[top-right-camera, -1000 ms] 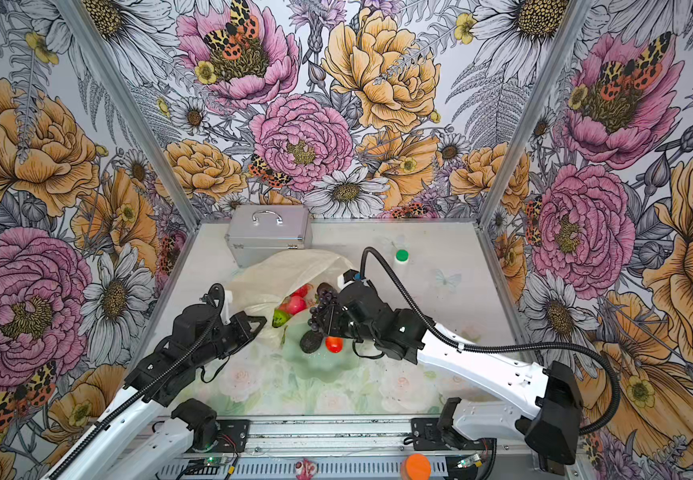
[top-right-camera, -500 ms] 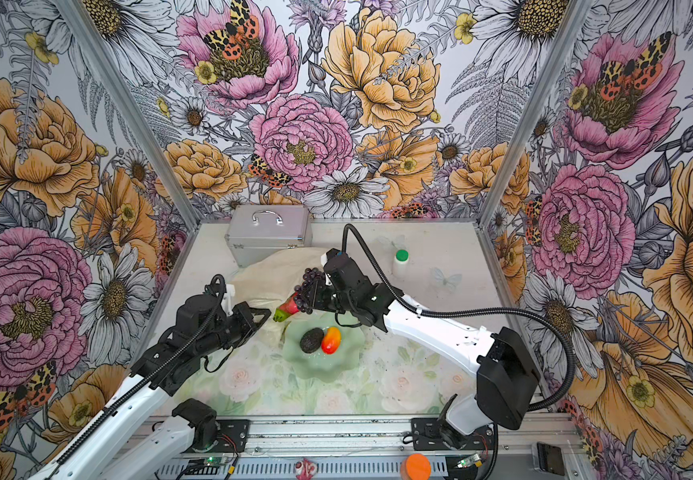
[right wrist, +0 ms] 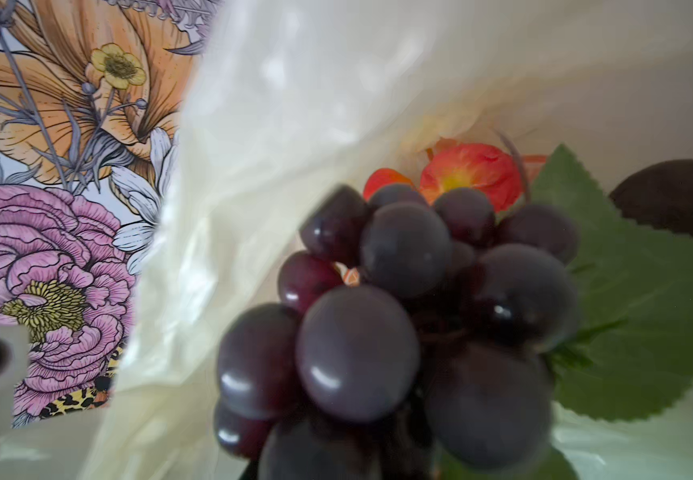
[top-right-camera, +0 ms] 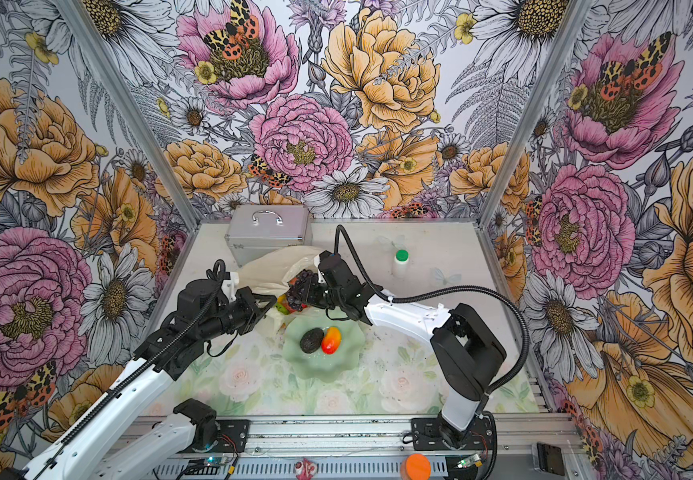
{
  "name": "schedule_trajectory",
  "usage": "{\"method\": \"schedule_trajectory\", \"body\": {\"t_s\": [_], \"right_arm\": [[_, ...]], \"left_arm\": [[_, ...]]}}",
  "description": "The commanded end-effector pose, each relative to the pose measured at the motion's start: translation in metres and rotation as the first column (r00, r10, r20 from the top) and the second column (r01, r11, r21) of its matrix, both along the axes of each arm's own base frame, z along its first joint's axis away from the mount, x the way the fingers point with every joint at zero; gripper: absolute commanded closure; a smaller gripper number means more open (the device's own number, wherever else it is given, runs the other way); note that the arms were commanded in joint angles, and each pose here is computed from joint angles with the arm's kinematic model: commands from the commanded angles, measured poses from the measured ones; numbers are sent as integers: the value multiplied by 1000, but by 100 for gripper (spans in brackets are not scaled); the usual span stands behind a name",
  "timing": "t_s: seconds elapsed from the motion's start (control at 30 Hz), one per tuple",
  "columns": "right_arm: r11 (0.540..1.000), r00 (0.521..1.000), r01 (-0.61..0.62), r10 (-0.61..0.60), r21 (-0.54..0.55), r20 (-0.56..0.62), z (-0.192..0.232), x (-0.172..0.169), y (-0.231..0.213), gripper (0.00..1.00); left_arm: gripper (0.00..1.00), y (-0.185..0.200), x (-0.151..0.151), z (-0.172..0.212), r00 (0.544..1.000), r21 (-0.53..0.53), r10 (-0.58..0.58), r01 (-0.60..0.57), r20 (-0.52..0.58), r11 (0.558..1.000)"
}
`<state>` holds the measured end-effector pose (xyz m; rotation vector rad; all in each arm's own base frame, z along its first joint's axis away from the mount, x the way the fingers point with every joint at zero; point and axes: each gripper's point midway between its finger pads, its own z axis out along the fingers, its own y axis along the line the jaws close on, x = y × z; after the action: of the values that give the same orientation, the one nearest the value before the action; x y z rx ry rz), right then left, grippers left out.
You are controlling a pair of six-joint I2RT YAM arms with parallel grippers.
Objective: Place the fruits into the plastic bag
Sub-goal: 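Lift the dark grapes with the right gripper and carry them into the bag, then open the right gripper to release the grapes inside the bag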
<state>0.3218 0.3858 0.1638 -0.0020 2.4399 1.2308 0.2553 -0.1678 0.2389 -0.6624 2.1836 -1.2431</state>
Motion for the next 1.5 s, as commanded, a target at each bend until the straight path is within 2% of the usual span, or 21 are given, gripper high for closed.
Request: {"method": "schedule_trajectory", "body": {"t_s": [0.0, 0.3, 0.43, 0.47, 0.63, 0.8, 1.2, 1.47], "right_arm": [[998, 1000, 1, -2, 69, 20, 18, 17, 10, 67], [998, 993, 59, -57, 12, -101, -24, 52, 7, 60], [997, 985, 76, -76, -2, -155, -42, 63, 6, 54], [997, 984, 76, -76, -5, -158, -43, 65, 6, 51], [997, 986, 68, -73, -33, -151, -39, 66, 1, 24], [997, 991, 59, -65, -50, -117, -24, 63, -7, 12], [995, 999, 32, -35, -96, -21, 24, 36, -36, 11], [988, 1000, 2, -3, -155, -6, 46, -5, -63, 12]], "left_arm": [[100, -2, 2, 15, 1000, -38, -6, 7, 26, 999], [100, -3, 0, 7, 1000, -36, -11, 11, 8, 999], [100, -2, -1, 5, 1000, -34, -9, 9, 6, 999], [100, -1, -2, 4, 1000, -34, -6, 7, 5, 999], [100, 1, -4, -2, 1000, -35, 2, -2, -2, 999], [100, 4, -5, -6, 1000, -41, 12, -12, -3, 999], [100, 8, -5, -15, 1000, -30, 30, -30, 1, 999], [100, 7, -2, -14, 1000, -26, 23, -23, 14, 999]]}}
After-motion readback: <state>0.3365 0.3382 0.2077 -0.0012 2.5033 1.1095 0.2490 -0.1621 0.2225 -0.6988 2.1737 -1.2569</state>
